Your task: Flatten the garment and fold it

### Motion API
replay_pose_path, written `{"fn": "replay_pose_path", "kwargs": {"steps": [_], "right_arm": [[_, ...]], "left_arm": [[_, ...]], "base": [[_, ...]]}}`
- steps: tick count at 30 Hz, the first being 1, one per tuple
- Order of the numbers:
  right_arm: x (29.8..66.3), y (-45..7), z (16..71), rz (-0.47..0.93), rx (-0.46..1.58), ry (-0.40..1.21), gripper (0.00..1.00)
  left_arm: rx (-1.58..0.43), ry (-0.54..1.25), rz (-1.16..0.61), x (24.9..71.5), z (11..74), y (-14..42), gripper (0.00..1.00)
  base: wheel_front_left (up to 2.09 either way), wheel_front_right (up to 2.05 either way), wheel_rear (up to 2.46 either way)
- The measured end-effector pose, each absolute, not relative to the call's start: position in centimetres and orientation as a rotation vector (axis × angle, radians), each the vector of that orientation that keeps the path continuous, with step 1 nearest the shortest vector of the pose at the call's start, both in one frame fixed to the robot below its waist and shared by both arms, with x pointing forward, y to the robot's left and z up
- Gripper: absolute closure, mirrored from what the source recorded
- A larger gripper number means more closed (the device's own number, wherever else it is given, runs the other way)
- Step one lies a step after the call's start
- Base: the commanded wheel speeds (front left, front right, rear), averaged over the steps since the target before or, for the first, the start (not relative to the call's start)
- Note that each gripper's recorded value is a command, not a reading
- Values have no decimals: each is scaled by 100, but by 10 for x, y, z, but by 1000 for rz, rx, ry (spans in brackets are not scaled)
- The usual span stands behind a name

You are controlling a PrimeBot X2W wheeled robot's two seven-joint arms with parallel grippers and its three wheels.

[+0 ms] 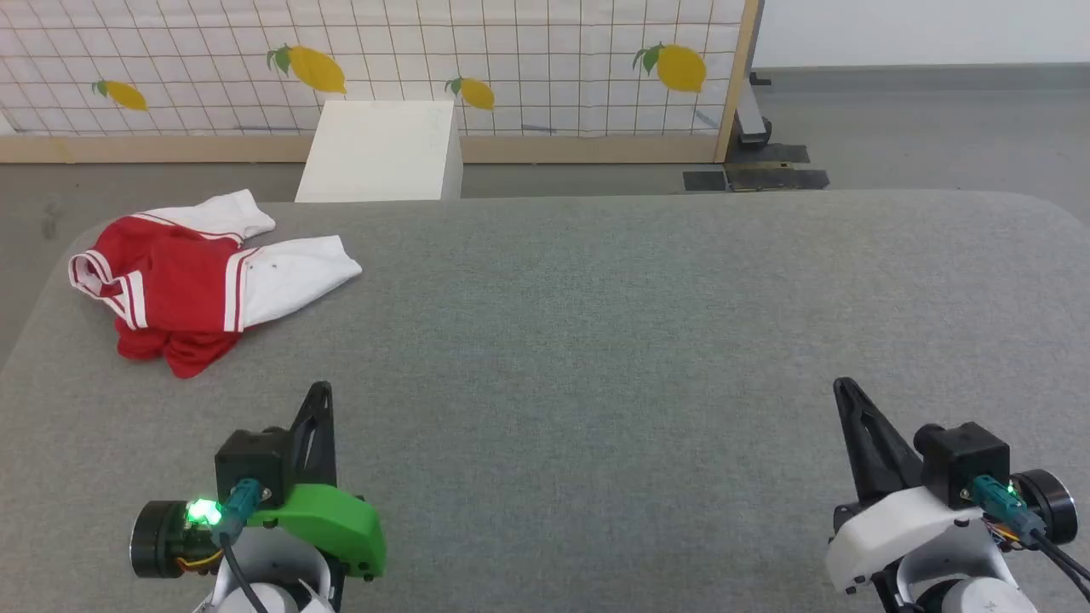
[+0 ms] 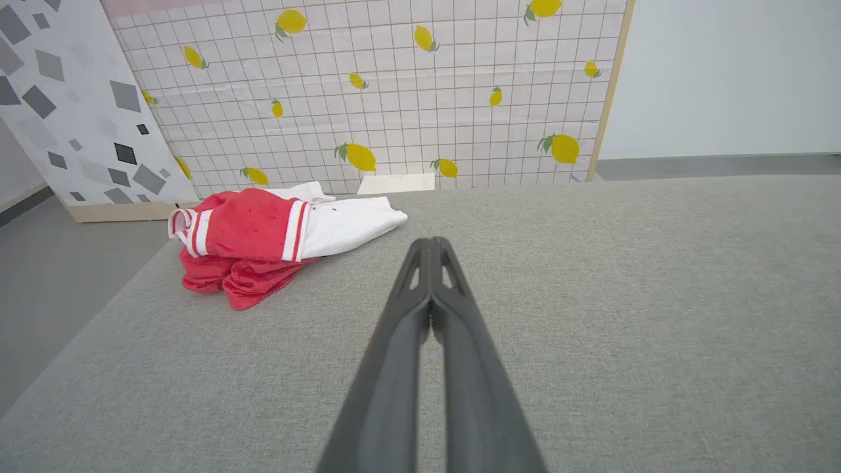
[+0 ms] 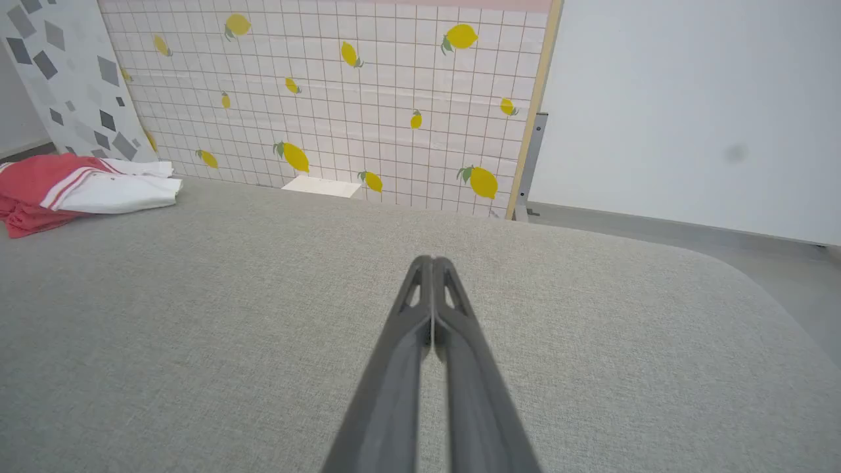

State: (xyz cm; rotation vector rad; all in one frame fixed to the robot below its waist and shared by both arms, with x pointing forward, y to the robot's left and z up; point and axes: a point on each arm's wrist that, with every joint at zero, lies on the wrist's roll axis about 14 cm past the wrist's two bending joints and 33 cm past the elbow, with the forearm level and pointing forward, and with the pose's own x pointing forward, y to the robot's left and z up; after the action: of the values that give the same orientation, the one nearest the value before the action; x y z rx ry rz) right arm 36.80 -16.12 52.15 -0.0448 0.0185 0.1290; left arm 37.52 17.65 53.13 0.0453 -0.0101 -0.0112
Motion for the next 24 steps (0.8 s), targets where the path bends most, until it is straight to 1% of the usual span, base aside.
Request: {"fn": "replay_pose_path", "kwargs": {"steps": [19,20,22,23,24], "right_arm": [[368,-161,521,129,-45,18,100],[368,-161,521,129,-44,19,0],[368,-162,521,128,-45,19,0],[368,-162,521,128,-45,19,100],[368,-162,521,128,-45,19,0]], "left_arm": [[45,-10,-11,375,531,176,100],[45,-10,-12,375,531,176,0],[45,-10,-14,375,531,176,0],[45,-10,-15,375,531,175,100],[45,-10,-15,375,531,175,0]], "base": [[0,0,0],[0,0,0],[0,0,0],[0,0,0],[0,0,0]]}}
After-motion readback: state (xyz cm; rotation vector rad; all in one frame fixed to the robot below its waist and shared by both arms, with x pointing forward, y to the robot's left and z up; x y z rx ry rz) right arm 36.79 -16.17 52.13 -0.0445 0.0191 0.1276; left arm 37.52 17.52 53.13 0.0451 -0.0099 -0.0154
